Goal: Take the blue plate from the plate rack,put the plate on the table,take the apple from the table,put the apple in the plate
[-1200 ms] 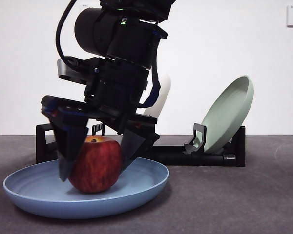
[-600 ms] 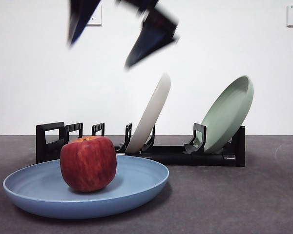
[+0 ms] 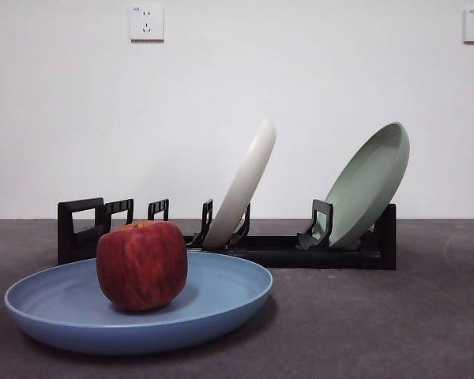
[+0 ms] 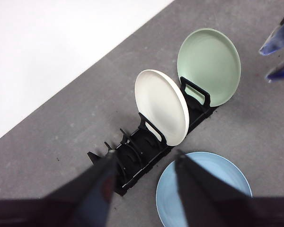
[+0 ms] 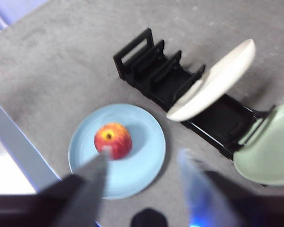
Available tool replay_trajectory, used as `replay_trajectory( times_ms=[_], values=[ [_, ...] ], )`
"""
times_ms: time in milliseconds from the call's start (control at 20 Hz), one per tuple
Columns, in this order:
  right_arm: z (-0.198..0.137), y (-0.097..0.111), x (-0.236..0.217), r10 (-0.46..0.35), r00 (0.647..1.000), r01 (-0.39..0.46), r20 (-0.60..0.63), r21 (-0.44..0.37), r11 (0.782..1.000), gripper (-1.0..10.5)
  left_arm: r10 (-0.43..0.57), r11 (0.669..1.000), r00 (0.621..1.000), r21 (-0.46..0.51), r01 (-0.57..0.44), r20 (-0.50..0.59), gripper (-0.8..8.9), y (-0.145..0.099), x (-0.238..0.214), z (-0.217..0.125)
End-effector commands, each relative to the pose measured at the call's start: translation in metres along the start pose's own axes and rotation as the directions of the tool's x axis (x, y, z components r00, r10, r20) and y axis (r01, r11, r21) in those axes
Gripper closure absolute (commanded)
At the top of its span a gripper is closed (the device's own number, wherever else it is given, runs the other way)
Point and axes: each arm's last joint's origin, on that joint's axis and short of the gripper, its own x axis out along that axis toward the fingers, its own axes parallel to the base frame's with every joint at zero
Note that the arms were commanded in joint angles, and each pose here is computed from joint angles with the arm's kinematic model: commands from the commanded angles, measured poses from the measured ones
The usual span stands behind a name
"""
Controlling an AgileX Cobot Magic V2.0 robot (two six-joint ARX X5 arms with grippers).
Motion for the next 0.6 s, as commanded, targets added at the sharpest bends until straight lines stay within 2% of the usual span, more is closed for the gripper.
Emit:
replay_trajectory(
  times_ms=[50,350,600],
  values=[
    [-0.002,0.0,-0.001,0.0,1.0,-0.001,-0.016,-0.036,0.999,9.6,0.007,0.999,0.999,0.031,-0.006,-0.037,8.22,-0.005,0.006,-0.001],
    [-0.015,0.0,0.005,0.004,0.999,-0.006,-0.035,-0.035,0.999,9.6,0.017,0.998,0.997,0.061,-0.013,-0.074,8.22,-0.017,0.023,-0.016],
    [-0.052,-0.001,0.023,0.004,1.0,-0.004,-0.009,-0.006,1.0,9.6,0.004,1.0,1.0,0.01,-0.003,-0.025,8.22,-0.035,0.05,-0.057]
  ],
)
